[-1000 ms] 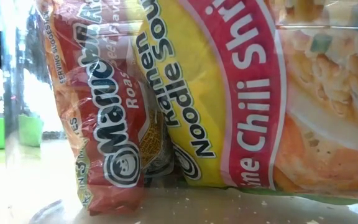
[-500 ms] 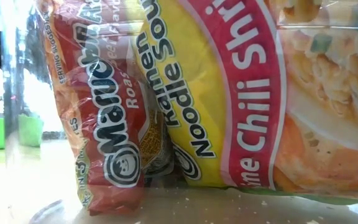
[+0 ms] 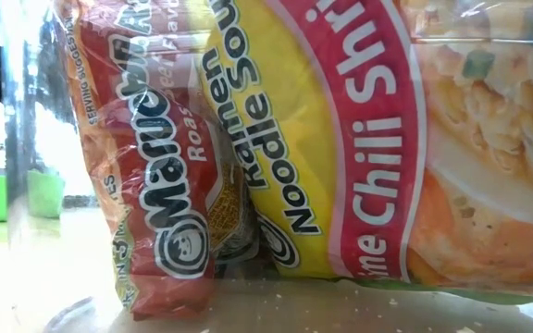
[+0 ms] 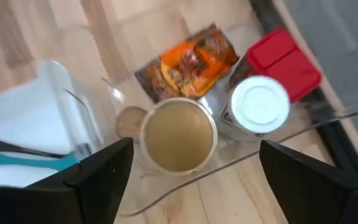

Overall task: Pick & Place Food Item
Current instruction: Put the black spoon into the white bin

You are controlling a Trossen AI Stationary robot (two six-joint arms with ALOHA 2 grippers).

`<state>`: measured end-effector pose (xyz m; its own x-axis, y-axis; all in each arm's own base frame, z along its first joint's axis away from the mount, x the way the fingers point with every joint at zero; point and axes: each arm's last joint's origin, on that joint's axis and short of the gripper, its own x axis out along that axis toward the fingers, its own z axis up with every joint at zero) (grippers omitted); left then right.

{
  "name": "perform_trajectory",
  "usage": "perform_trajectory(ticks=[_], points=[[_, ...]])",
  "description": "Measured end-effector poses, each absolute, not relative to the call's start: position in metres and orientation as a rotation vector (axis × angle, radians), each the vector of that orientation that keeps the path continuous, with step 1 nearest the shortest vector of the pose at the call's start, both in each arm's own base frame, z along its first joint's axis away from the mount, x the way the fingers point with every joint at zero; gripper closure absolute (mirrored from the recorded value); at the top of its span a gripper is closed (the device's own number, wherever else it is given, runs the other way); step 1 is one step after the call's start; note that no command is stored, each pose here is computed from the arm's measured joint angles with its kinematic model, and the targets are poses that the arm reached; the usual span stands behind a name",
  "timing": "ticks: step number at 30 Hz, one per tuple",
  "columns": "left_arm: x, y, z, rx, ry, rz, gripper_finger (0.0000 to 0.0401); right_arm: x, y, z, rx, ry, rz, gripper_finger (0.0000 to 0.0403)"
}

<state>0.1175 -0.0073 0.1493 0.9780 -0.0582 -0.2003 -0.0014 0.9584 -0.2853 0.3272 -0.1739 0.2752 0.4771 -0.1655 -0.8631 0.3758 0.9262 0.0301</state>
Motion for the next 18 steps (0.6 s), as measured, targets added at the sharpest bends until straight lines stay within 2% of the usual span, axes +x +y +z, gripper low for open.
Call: perform_trajectory(ticks=[7, 18], points=[[0.118, -0.007, 0.149, -0.288, 0.209, -0.029, 0.0401, 0.291, -0.156, 0.322, 0.262, 0.975, -0.358, 0.0061], [0.118, -0.007, 0.149, -0.288, 0.209, -0.029, 0.0401, 0.229, -0.099, 0.373, 0.449, 0.973, -0.385, 0.0061]])
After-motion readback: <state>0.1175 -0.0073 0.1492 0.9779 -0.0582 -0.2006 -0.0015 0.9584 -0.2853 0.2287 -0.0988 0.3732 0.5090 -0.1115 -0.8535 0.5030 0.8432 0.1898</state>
